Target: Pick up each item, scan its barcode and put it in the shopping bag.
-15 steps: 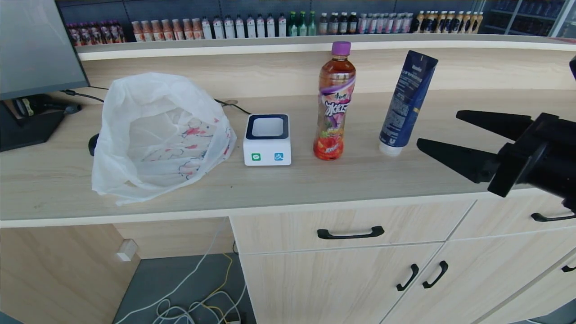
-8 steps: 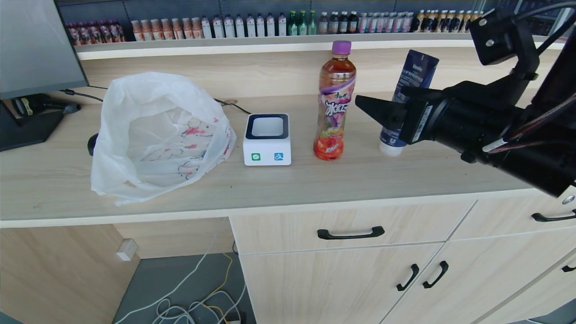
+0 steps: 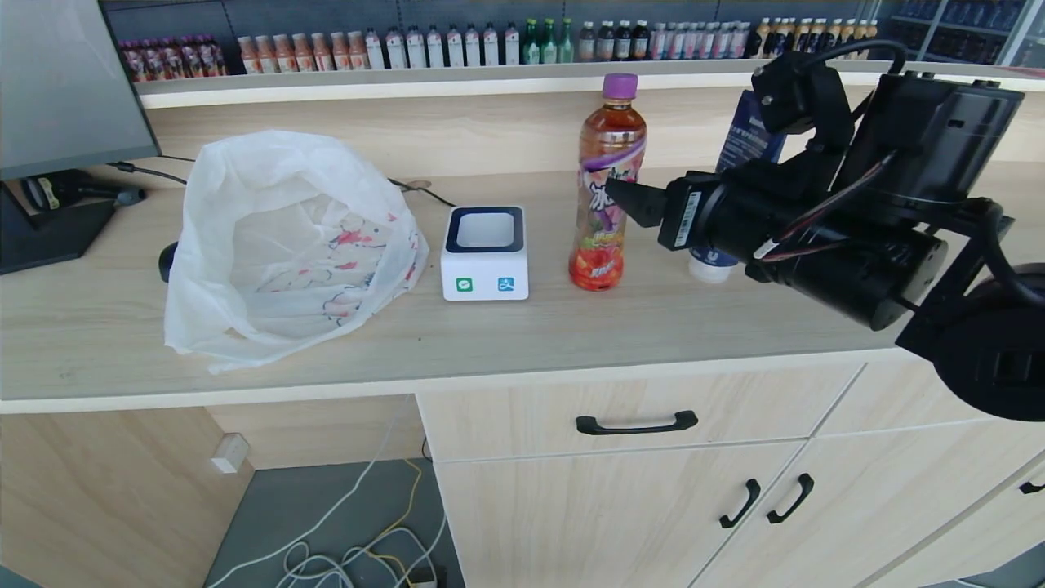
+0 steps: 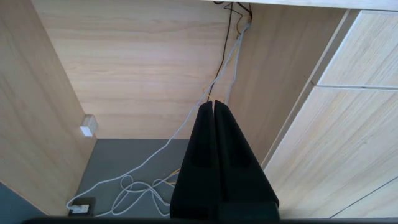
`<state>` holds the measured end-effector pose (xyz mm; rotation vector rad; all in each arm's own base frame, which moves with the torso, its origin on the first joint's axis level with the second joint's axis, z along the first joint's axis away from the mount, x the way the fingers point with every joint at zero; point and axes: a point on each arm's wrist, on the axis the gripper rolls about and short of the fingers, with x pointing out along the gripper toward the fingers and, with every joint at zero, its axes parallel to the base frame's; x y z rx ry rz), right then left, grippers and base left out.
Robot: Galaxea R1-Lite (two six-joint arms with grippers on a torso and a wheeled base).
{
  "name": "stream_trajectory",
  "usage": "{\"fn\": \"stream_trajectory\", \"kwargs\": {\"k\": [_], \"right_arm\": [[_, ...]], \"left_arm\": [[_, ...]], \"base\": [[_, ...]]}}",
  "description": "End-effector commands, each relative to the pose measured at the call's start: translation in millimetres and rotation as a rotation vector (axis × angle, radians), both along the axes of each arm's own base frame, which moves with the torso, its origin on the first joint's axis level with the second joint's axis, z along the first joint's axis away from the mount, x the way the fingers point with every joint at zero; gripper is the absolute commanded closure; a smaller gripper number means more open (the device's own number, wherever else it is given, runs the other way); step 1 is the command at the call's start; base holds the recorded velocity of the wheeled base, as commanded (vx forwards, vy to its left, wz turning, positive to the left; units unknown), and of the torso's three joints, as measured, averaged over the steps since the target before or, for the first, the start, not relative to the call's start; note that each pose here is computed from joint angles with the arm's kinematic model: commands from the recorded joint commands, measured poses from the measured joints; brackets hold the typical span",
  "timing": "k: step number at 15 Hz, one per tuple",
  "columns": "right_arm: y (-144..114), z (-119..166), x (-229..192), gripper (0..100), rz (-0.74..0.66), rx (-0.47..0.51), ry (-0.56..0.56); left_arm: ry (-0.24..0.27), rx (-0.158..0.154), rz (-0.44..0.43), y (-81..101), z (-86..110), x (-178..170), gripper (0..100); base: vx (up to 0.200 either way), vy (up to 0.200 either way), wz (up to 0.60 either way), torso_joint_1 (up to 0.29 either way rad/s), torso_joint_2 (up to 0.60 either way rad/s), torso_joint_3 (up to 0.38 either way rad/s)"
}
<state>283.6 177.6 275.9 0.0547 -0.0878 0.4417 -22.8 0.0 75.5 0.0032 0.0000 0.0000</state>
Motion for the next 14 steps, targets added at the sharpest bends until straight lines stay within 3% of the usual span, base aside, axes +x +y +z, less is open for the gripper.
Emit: {"fn": "stream_trajectory", "kwargs": {"k": [1, 14], "right_arm": [[4.4, -7.9, 7.3, 0, 0.0, -0.004, 0.023], [20.1, -16.8, 26.4, 0, -0.011, -0.025, 0.058]], "left_arm": [[0.0, 0.0, 0.0, 0.0, 0.0, 0.0, 100], [0.0, 0.0, 0.0, 0.0, 0.0, 0.0, 100]], "base": [[0.0, 0.0, 0.0, 0.0, 0.0, 0.0], [0.0, 0.0, 0.0, 0.0, 0.0, 0.0]]}}
